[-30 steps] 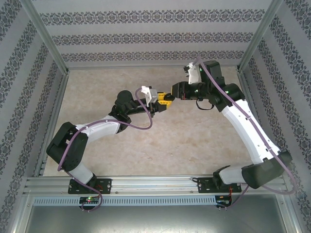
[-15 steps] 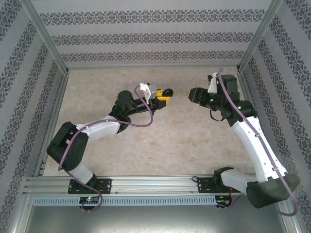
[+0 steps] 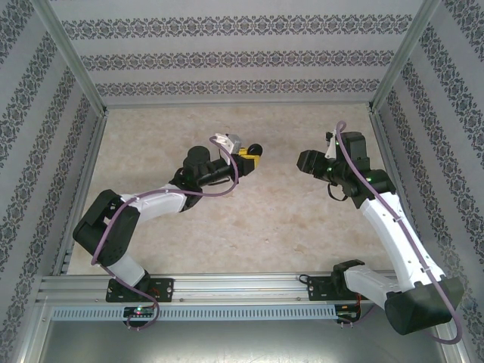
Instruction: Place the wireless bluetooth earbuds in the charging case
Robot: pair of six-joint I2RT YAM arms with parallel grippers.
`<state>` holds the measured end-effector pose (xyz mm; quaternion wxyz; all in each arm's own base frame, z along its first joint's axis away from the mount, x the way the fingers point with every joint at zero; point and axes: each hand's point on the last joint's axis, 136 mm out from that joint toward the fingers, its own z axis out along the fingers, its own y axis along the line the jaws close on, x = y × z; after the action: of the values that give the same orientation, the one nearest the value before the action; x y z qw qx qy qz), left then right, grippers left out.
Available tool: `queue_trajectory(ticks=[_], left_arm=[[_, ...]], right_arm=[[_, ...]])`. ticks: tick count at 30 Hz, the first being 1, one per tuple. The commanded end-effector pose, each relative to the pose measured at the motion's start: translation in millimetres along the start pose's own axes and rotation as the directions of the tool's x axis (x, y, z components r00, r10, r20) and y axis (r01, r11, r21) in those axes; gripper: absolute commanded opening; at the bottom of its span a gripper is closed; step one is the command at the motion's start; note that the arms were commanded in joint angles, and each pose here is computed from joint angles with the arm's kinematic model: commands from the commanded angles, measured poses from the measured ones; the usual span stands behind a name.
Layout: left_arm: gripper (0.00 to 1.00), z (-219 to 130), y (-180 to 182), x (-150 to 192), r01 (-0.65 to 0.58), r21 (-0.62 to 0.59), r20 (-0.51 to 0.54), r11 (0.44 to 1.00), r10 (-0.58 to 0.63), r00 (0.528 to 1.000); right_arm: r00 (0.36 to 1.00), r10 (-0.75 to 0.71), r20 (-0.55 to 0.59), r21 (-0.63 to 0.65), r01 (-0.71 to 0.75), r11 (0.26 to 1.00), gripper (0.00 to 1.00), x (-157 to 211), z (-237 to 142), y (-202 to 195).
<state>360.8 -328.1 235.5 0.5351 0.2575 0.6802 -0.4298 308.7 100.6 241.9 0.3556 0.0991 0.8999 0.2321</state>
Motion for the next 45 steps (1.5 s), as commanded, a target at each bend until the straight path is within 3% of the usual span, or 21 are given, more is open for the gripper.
queue_trajectory(ticks=[1, 7, 19, 24, 35, 45], left_arm=[[0.0, 10, 15, 26, 0.159, -0.056, -0.088, 0.986, -0.164, 0.983], [0.0, 32, 28, 72, 0.309, -0.112, -0.193, 0.944, -0.326, 0.925], [0.0, 65, 68, 141, 0.495, -0.276, -0.22, 0.824, -0.555, 0.802], [0.02, 68, 79, 160, 0.5, -0.346, -0.256, 0.794, -0.593, 0.764], [0.17, 61, 92, 188, 0.444, -0.467, -0.331, 0.765, -0.617, 0.714], [0.34, 54, 98, 195, 0.399, -0.52, -0.357, 0.755, -0.616, 0.702]], right_arm=[[0.999, -0.002, 0.037, 0.014, 0.001, 1.0, 0.59, -5, 1, -6], [0.999, -0.004, 0.039, 0.024, 0.003, 1.0, 0.59, -5, 7, -10], [0.999, -0.001, 0.038, 0.037, -0.001, 0.999, 0.59, -7, 12, -17], [0.999, 0.002, 0.039, 0.041, -0.004, 0.999, 0.59, -7, 10, -18], [0.999, 0.008, 0.05, 0.032, -0.01, 0.999, 0.6, -11, 6, -15], [0.998, 0.011, 0.061, 0.028, -0.013, 1.0, 0.61, -16, 1, -11]])
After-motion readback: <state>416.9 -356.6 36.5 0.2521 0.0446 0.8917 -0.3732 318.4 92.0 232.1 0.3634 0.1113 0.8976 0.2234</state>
